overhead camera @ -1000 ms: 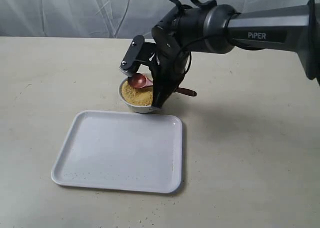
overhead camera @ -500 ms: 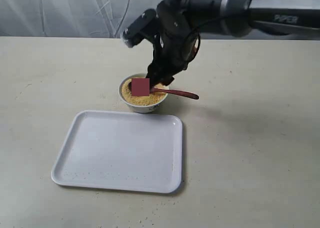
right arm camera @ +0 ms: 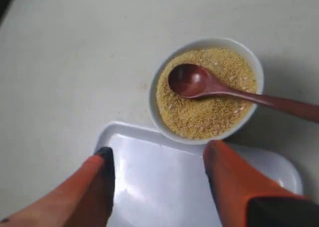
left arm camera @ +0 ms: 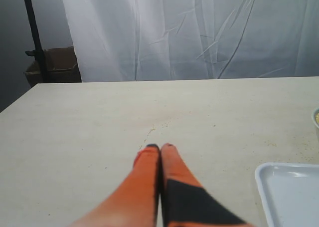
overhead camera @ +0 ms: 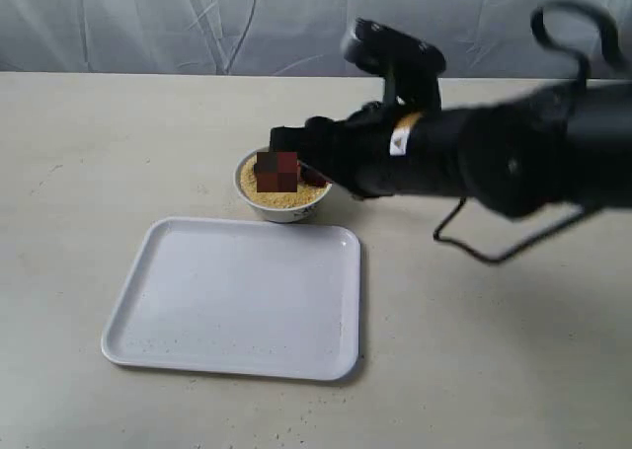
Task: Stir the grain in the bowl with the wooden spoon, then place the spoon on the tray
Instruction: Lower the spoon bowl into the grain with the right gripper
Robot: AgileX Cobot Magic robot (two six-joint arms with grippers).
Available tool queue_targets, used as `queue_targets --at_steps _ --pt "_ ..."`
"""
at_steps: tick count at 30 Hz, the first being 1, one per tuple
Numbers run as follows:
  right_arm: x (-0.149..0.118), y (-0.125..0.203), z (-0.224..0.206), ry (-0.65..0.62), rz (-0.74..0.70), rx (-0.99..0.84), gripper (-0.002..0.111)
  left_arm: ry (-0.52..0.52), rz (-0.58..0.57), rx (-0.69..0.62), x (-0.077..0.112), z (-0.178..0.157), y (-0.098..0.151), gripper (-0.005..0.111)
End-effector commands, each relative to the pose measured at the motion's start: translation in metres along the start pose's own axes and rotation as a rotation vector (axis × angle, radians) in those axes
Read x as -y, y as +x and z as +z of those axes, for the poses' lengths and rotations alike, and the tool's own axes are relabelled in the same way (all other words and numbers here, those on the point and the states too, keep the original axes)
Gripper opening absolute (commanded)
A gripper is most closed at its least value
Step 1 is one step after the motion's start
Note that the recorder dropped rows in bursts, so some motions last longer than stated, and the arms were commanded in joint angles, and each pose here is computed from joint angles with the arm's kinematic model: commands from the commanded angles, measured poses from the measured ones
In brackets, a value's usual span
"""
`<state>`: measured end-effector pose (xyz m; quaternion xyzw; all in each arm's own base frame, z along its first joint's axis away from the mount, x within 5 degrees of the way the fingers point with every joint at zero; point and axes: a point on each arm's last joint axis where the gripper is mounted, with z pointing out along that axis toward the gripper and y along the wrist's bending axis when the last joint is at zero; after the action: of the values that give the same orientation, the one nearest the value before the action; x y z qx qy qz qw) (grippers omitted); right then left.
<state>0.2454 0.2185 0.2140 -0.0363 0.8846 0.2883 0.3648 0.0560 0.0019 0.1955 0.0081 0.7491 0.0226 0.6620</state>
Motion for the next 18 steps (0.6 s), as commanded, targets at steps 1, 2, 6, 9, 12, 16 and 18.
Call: queue_targets --at_steps 1,2,6,9,12,16,18 --pt "0.019 0.030 -0.006 -0.024 0.248 0.234 0.054 0.000 -0.007 0.003 0.000 0.000 0.001 0.000" --pt "0.020 0.036 -0.004 -0.030 0.278 0.238 0.054 0.000 -0.007 0.003 0.000 0.000 0.001 0.000" --pt "0.030 0.046 0.014 0.016 0.525 0.213 0.054 0.000 -0.007 0.003 0.000 0.000 0.001 0.000" --pt "0.039 0.051 0.030 0.055 0.623 0.252 0.054 0.000 -0.007 0.005 0.000 0.000 0.001 0.000" --pt "0.046 0.055 0.044 0.096 0.661 0.278 0.054 0.000 -0.007 0.005 0.000 0.000 0.001 0.000" --pt "0.051 0.054 0.062 0.101 0.675 0.316 0.054 0.000 -0.007 0.005 0.000 0.000 0.001 0.000" --pt "0.052 0.051 0.069 0.104 0.684 0.322 0.054 0.000 -0.007 0.005 0.000 0.000 0.001 0.000"
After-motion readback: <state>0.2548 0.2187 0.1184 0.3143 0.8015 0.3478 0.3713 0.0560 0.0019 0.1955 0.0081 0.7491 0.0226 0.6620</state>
